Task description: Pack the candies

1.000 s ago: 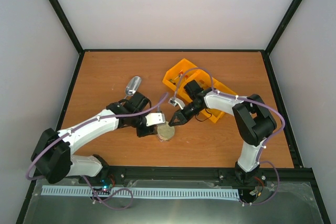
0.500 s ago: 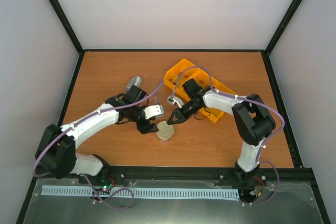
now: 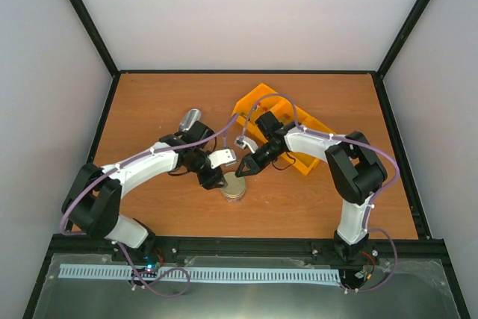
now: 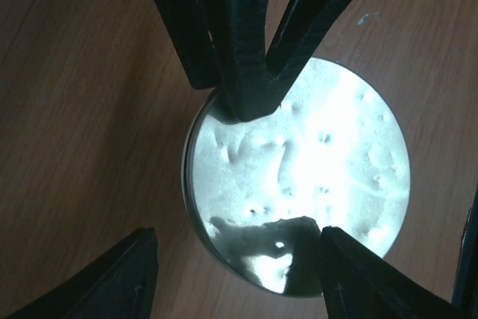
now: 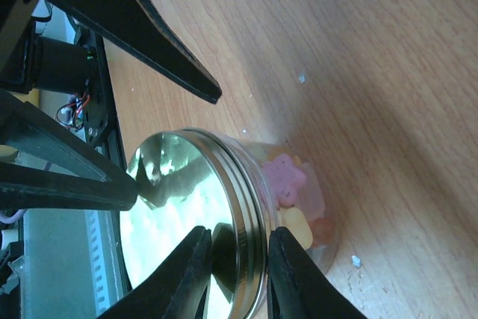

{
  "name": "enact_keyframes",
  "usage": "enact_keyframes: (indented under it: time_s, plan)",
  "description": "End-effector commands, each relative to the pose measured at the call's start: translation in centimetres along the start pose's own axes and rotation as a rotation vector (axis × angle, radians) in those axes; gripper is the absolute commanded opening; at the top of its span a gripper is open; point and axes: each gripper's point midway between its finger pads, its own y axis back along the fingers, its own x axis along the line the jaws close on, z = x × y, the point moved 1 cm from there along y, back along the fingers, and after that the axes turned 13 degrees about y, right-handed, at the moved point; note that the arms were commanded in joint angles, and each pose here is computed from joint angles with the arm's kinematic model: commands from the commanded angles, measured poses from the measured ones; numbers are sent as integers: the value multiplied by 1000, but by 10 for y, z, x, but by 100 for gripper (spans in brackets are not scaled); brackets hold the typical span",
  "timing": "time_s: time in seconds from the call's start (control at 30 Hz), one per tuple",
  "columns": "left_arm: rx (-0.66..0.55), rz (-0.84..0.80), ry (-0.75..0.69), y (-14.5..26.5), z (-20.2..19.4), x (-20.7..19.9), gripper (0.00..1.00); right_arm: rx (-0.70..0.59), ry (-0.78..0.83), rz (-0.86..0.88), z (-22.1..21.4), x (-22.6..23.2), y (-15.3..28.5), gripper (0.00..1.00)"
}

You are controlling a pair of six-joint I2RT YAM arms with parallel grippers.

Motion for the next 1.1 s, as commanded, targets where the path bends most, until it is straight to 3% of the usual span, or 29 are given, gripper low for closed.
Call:
enact_keyframes:
  time_s: [0.0, 0.23, 0.5, 0.6, 0.67, 0.83, 1.0, 1.07]
  plan:
    - [-13, 29, 16, 1, 11, 8, 58, -4, 24, -4, 9, 2, -3, 23]
    - [29, 35, 20, -7, -2, 11, 44, 15, 39, -14, 2, -1, -6, 23]
    - [43, 47, -5, -10, -9, 11, 44, 37, 63, -23, -18, -3, -10, 23]
    - [37, 56, -16, -6, -5, 10, 47, 5, 116, -54, -7, -4, 0, 28]
    - [17, 51, -20, 2, 4, 7, 51, -58, 167, -88, 16, -3, 18, 35]
    - [-52, 39, -33, 33, 35, 1, 68, -183, 340, -169, 72, 14, 64, 74]
    - [-105, 33, -43, 64, 58, -5, 98, -255, 495, -303, 97, 25, 100, 92]
    - [-132, 42, -45, 76, 64, -6, 100, -290, 545, -379, 102, 24, 116, 100]
